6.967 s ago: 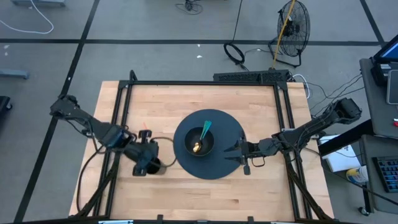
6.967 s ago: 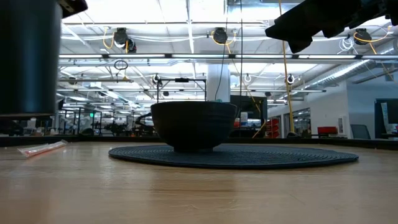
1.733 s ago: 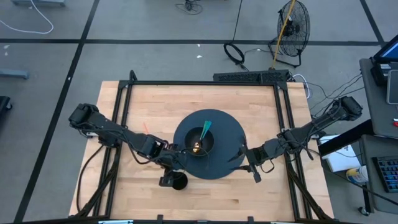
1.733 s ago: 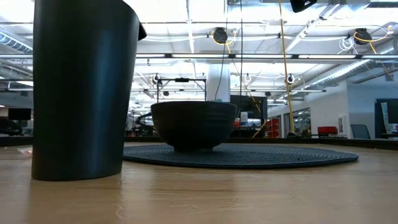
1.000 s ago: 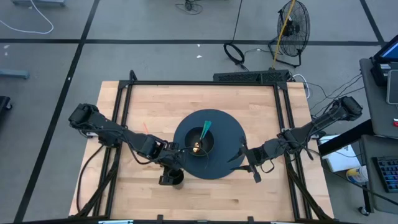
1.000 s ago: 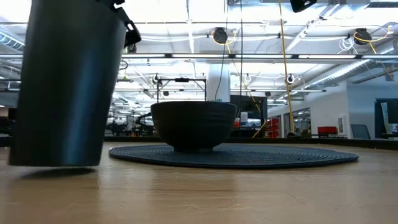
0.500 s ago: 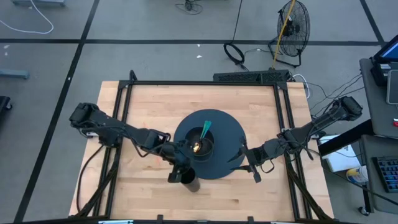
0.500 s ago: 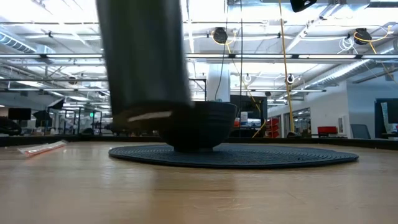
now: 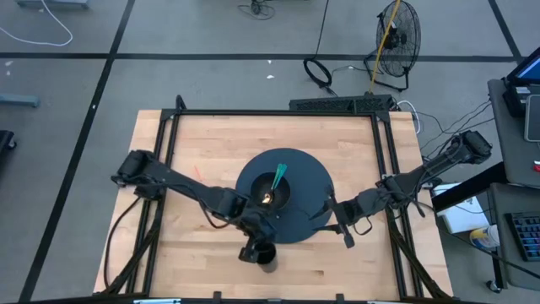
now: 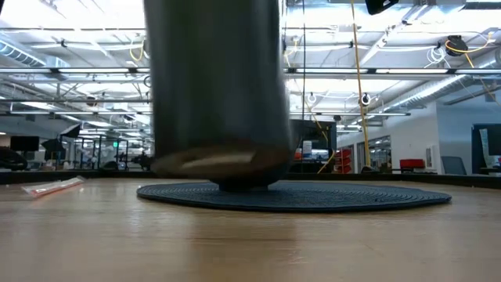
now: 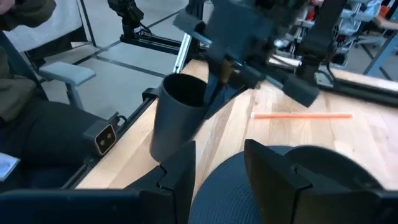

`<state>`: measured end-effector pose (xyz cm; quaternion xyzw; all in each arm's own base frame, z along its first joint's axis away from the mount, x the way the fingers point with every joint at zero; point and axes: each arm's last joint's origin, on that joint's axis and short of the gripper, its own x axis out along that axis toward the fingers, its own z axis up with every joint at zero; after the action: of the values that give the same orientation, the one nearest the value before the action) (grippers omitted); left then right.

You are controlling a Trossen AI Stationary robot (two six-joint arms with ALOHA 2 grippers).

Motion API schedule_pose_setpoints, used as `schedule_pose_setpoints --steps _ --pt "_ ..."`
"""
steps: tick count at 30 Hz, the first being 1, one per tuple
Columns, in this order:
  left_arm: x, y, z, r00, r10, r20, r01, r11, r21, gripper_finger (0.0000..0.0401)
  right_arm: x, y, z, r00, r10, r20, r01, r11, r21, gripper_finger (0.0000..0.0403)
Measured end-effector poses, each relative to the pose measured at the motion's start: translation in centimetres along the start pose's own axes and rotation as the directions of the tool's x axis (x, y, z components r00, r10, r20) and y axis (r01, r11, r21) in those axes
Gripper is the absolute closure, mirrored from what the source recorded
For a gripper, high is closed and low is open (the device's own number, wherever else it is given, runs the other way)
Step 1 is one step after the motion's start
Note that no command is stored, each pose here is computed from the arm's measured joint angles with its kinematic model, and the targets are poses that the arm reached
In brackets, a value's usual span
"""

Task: Pick & Place Utensil
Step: Put the black cup to the right side of the black cup on the blue table placemat

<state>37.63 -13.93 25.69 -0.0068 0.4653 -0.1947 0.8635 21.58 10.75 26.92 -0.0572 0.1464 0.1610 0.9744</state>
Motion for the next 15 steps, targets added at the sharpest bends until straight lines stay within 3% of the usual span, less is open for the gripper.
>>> schedule_pose_setpoints --steps 8,15 --pt "2.8 0.2 0.7 0.999 0.038 -0.023 -0.039 0.999 -0.003 0.0396 -0.2 1.0 -0.9 0.995 0.038 -0.093 -0.039 0.999 -0.012 0.0273" --pt "3.5 0.6 1.1 1.0 0.028 0.007 -0.027 1.0 -0.008 0.0397 -0.3 1.7 -0.9 0.994 0.064 -0.091 -0.066 0.997 -0.024 0.0273"
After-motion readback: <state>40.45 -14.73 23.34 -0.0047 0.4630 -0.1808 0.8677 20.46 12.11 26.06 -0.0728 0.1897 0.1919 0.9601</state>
